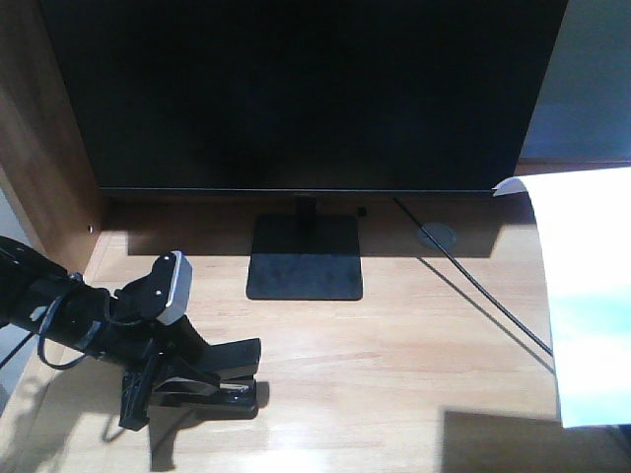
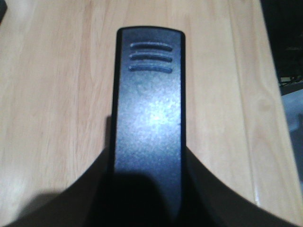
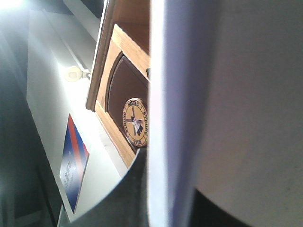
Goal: Grab stapler and paper to desk for stapling
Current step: 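Lower the black stapler with the left gripper onto the desk near the monitor stand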
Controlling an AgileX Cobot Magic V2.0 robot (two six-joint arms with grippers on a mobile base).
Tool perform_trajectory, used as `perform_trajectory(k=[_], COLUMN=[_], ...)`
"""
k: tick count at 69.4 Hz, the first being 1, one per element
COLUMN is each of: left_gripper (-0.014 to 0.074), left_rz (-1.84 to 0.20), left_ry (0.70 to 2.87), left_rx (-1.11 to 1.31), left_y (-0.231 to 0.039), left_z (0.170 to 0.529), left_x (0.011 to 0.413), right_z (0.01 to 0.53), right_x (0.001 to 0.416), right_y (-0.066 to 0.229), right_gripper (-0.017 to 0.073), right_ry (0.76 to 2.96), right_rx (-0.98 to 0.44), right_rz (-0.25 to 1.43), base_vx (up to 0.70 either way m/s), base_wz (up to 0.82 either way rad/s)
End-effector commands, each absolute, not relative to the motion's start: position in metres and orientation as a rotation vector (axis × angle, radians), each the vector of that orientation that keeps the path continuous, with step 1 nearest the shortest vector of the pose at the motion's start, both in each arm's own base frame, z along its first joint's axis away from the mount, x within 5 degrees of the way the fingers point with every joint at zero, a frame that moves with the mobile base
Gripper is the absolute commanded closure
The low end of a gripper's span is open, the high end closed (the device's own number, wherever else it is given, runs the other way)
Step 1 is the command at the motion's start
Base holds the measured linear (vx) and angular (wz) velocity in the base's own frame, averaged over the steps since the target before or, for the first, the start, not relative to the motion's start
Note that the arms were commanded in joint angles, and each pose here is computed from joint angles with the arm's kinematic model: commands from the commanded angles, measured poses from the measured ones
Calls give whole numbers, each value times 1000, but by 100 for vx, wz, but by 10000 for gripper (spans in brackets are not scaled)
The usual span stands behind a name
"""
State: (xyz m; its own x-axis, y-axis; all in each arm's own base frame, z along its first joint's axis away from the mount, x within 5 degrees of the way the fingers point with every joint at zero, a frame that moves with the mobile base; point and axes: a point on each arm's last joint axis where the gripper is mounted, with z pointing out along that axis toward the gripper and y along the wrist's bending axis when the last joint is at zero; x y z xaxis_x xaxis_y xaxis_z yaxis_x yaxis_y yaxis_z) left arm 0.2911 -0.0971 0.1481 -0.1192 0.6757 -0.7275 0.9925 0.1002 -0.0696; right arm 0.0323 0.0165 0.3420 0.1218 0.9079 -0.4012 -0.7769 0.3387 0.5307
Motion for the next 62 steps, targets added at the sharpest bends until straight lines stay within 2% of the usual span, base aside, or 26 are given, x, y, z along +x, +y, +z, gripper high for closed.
perform_trajectory(k=[1, 33, 51, 57, 62], left_gripper=[600, 596, 544, 520, 515], left_rz=[-774, -820, -813, -970, -974], left_ry=[1798, 1857, 1857, 1822, 1787], left_rx=[1571, 1589, 1605, 1612, 1639], left_y=[-102, -102, -101, -105, -105], left_z=[162, 137, 136, 141, 142], left_x=[299, 305, 304, 296, 294], right_z=[354, 354, 354, 354, 354], right_x=[28, 28, 28, 28, 28], right_y=[16, 16, 16, 16, 16], right_gripper=[565, 565, 565, 565, 565], right_ry=[690, 690, 690, 690, 690], right_rx=[173, 173, 173, 173, 173], right_rz=[1246, 1246, 1246, 1246, 1246], base_vx=[0, 0, 0, 0, 0], base_wz=[0, 0, 0, 0, 0])
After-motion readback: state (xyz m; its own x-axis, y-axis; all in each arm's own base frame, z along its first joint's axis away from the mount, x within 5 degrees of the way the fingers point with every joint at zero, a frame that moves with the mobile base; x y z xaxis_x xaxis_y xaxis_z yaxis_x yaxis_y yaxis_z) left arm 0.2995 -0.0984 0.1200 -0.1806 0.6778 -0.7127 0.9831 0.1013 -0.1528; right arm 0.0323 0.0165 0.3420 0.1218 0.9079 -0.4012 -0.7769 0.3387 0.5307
